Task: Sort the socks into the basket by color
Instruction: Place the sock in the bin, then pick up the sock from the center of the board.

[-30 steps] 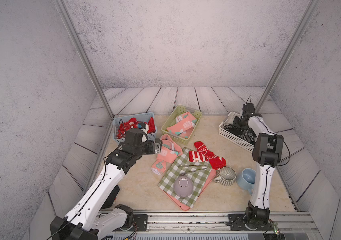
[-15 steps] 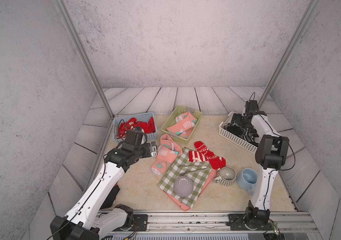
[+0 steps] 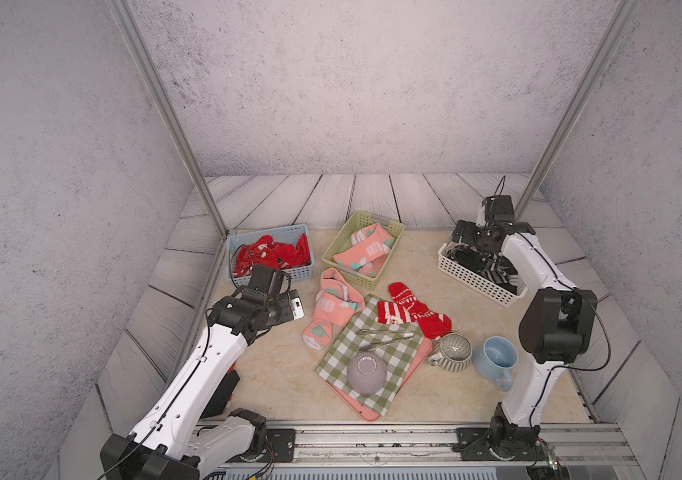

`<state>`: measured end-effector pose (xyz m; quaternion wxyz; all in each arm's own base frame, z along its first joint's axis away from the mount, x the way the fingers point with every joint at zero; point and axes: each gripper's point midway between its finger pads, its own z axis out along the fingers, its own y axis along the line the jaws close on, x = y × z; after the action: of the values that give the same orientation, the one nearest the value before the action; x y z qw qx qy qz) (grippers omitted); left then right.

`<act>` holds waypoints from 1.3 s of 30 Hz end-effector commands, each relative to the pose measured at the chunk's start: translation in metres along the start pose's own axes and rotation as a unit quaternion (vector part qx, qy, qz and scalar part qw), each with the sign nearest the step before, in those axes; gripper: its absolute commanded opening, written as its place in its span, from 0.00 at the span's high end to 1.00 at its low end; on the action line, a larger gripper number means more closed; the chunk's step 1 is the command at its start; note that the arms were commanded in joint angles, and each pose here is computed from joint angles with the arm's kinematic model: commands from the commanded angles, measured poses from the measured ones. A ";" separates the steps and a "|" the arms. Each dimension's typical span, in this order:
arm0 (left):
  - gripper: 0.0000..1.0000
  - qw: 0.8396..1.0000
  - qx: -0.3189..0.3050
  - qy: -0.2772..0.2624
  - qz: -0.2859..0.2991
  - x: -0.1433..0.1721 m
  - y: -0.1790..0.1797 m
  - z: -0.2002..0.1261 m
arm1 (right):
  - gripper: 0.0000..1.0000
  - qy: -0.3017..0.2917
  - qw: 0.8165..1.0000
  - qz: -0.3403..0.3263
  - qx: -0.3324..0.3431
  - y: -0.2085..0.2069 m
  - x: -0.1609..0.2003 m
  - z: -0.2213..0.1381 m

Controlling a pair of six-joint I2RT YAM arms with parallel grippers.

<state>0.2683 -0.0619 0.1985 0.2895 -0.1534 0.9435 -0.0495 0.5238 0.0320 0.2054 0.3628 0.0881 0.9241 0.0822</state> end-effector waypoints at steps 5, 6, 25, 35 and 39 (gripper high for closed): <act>0.00 0.992 -0.090 0.007 -0.086 0.020 0.056 0.007 | 0.01 -0.002 0.996 -0.048 -0.073 0.076 0.031 -0.043; 0.00 0.991 -0.099 0.008 -0.093 0.021 0.062 0.010 | 0.01 0.001 0.995 -0.059 -0.080 0.086 0.038 -0.047; 0.03 0.956 -0.194 0.039 -0.218 0.001 0.163 0.082 | 0.01 0.042 0.976 -0.137 -0.162 0.163 0.110 -0.092; 0.14 0.939 -0.205 0.098 -0.259 0.015 0.190 0.116 | 0.01 0.045 0.976 -0.139 -0.159 0.160 0.114 -0.093; 0.15 0.930 -0.211 0.124 -0.276 0.028 0.197 0.126 | 0.01 0.046 0.976 -0.141 -0.158 0.161 0.113 -0.093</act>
<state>0.2678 0.1149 0.0486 0.1178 -0.4499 0.8829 0.0645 0.4010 0.2069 0.2236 0.3317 -0.1011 0.9204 0.1806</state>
